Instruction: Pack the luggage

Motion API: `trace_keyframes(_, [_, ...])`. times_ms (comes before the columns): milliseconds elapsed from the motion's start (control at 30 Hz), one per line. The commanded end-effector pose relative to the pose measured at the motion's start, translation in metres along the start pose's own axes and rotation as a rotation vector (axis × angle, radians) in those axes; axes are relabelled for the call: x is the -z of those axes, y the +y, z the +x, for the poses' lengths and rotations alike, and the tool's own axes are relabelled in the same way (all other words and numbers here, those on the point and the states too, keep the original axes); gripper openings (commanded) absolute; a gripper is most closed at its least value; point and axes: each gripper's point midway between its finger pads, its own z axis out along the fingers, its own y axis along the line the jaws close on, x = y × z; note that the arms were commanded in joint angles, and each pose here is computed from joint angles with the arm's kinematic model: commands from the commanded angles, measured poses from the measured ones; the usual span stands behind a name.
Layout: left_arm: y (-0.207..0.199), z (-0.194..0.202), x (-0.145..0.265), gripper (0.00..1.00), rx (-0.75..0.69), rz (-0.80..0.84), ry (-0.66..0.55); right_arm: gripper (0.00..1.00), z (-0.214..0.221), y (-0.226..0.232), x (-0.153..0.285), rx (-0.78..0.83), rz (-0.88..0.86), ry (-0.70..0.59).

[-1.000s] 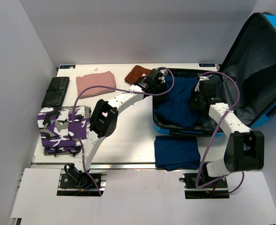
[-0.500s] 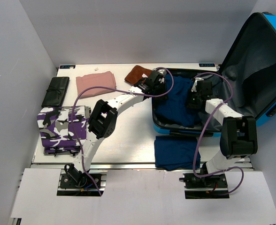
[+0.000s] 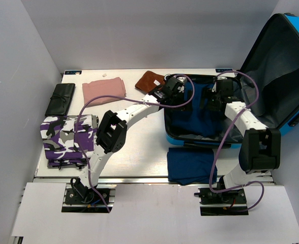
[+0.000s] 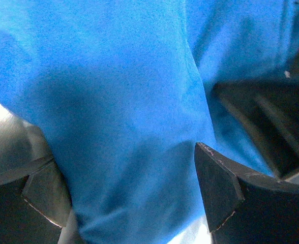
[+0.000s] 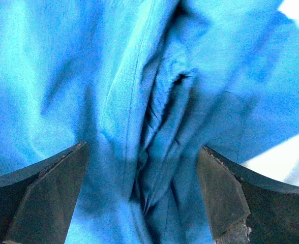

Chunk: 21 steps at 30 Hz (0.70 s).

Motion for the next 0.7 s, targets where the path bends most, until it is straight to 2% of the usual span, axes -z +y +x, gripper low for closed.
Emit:
trace_keyframes(0, [-0.033,-0.063,0.088,0.98,-0.025,0.019,-0.149,0.89,-0.05,-0.018,0.034,-0.082,0.112,-0.14])
trace_keyframes(67, [-0.035,-0.069,0.109,0.98,-0.036,0.008,-0.162,0.89,-0.045,-0.038,0.038,-0.152,0.192,-0.119])
trace_keyframes(333, [-0.007,-0.085,0.164,0.98,-0.017,-0.13,-0.25,0.89,-0.042,-0.072,0.029,-0.217,0.237,-0.073])
trace_keyframes(400, [-0.002,-0.086,0.171,0.98,-0.025,-0.156,-0.267,0.89,-0.037,-0.077,0.021,-0.224,0.23,-0.053])
trace_keyframes(667, [0.033,-0.059,0.167,0.98,-0.024,-0.264,-0.177,0.89,-0.017,-0.074,-0.024,-0.239,0.096,0.007])
